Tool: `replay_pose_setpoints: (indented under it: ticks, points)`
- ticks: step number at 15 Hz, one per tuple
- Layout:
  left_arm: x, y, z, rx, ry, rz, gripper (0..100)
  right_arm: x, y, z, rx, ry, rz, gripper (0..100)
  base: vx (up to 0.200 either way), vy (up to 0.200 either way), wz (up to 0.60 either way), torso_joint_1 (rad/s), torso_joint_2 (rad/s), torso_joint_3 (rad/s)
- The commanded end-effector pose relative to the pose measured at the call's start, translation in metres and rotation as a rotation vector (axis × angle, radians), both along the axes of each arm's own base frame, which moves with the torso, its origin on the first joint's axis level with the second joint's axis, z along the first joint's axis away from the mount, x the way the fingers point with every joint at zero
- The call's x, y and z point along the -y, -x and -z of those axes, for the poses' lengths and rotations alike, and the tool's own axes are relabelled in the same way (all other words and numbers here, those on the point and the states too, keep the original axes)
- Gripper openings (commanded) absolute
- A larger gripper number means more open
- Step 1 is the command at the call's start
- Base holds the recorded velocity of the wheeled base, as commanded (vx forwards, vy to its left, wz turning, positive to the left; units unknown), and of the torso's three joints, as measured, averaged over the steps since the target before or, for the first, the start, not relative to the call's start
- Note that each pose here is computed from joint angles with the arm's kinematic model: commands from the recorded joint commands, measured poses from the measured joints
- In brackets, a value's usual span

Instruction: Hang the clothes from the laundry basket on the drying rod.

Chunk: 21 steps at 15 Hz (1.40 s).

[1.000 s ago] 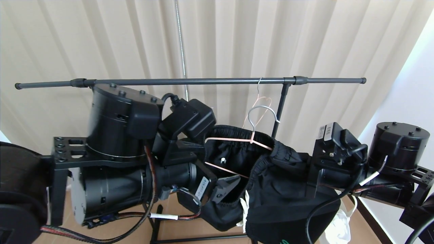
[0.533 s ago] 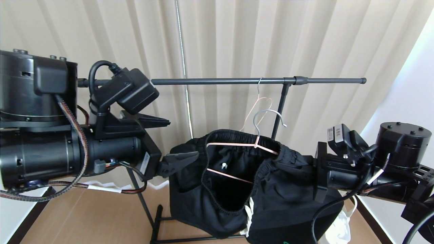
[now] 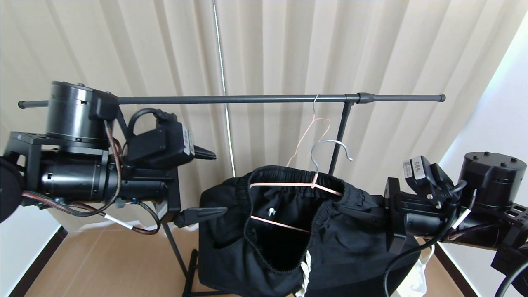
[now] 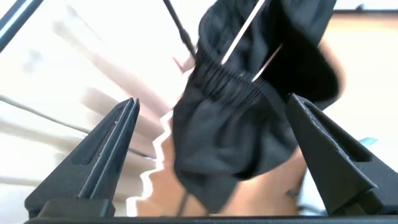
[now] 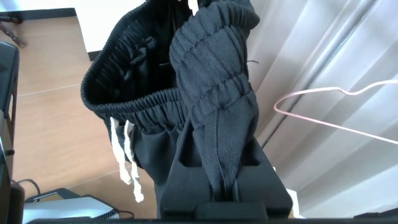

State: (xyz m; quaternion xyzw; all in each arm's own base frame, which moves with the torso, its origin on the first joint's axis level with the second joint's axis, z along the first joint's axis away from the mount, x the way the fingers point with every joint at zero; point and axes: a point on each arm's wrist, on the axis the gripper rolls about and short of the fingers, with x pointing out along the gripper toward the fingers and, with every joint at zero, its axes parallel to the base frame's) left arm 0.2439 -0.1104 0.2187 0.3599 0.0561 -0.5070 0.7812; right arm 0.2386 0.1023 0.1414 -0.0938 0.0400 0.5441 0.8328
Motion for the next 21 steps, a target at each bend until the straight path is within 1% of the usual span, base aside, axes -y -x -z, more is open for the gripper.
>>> replay_pose_setpoints:
  ticks: [1,3,6,7,9,10,11,12,16,17,21]
  points:
    - [0.007,-0.017,0.025,-0.063,-0.075,0.037,100,0.0,0.001,-0.001,0.004,-0.001,-0.001,0,0.0,0.0,0.0,0.0,0.0,0.0]
    - [0.011,-0.027,0.027,-0.089,-0.092,0.035,100,0.001,0.003,-0.001,0.001,-0.006,-0.025,0,0.0,0.0,0.0,0.0,0.0,0.0]
    - [0.024,-0.041,0.03,-0.089,-0.104,0.039,100,0.001,0.005,0.0,-0.003,-0.007,-0.037,0,0.0,0.0,0.0,0.0,0.0,0.0]
    - [0.031,-0.049,0.029,-0.076,-0.117,0.009,100,0.002,0.007,0.001,-0.007,-0.009,-0.052,0,0.0,0.0,0.0,0.0,0.0,0.0]
    - [0.041,-0.054,0.027,-0.113,-0.083,-0.013,100,0.002,0.009,-0.001,-0.002,-0.016,-0.079,0,0.0,0.0,0.0,0.0,0.0,0.0]
    - [0.041,-0.054,0.027,-0.114,-0.081,-0.015,100,0.002,0.01,-0.001,-0.001,-0.017,-0.079,0,0.0,0.0,0.0,0.0,0.0,0.0]
    - [0.052,-0.055,0.025,-0.141,-0.053,-0.013,100,0.003,0.012,-0.004,0.007,-0.021,-0.085,0,0.0,0.0,0.0,0.0,0.0,0.0]
    - [0.057,-0.055,0.026,-0.152,-0.048,-0.006,100,0.003,0.012,-0.004,0.009,-0.021,-0.083,0,0.0,0.0,0.0,0.0,0.0,0.0]
    - [0.07,-0.051,0.022,-0.161,-0.019,0.045,100,0.003,0.013,-0.003,0.006,-0.019,-0.087,0,0.0,0.0,0.0,0.0,0.0,0.0]
    - [0.072,-0.05,0.022,-0.173,-0.002,0.081,100,0.003,0.013,-0.003,0.007,-0.02,-0.088,0,0.0,0.0,0.0,0.0,0.0,0.0]
    - [0.078,-0.044,0.024,-0.186,-0.001,0.12,100,0.003,0.013,-0.003,0.003,-0.023,-0.106,0,0.0,0.0,0.0,0.0,0.0,0.0]
